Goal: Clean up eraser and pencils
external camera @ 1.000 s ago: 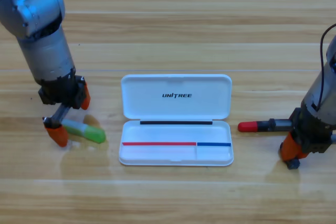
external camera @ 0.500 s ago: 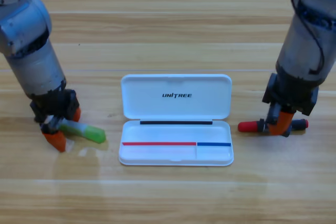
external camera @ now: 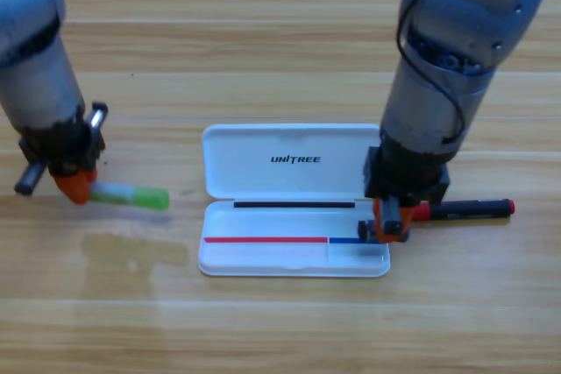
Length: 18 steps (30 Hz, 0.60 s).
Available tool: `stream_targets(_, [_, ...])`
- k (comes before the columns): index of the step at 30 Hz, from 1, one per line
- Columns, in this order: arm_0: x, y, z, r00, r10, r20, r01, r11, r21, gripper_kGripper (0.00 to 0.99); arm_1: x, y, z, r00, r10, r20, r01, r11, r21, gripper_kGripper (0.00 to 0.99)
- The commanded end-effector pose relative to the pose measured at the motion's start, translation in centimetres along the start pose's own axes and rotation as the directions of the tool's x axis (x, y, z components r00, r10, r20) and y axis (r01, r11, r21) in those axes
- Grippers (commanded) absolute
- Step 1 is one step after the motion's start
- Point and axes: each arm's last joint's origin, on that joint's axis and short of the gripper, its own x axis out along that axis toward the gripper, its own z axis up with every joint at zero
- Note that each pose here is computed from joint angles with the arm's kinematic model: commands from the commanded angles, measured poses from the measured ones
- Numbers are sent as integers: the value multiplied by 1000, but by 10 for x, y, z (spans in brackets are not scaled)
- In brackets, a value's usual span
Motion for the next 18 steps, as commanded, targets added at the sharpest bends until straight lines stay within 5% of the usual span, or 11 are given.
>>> stream_targets(1, [-29,0,-4,1000,8,-8,-8,1000,-24,0,41,1,19,996,69,-58,-72,997,-37,0])
stream_targets(14, [-114,-13,-3,1000,16,27,-15,999,-36,0,56,-7,26,995,65,-71,-68,997,-35,0])
stream_targets(15, [-114,-15,0,1000,13,28,-12,999,-36,0,55,-6,26,995,64,-72,-67,997,-36,80])
stream_targets(18, [-113,-19,8,1000,2,26,-1,999,-34,0,46,-2,22,996,58,-69,-61,998,-36,626])
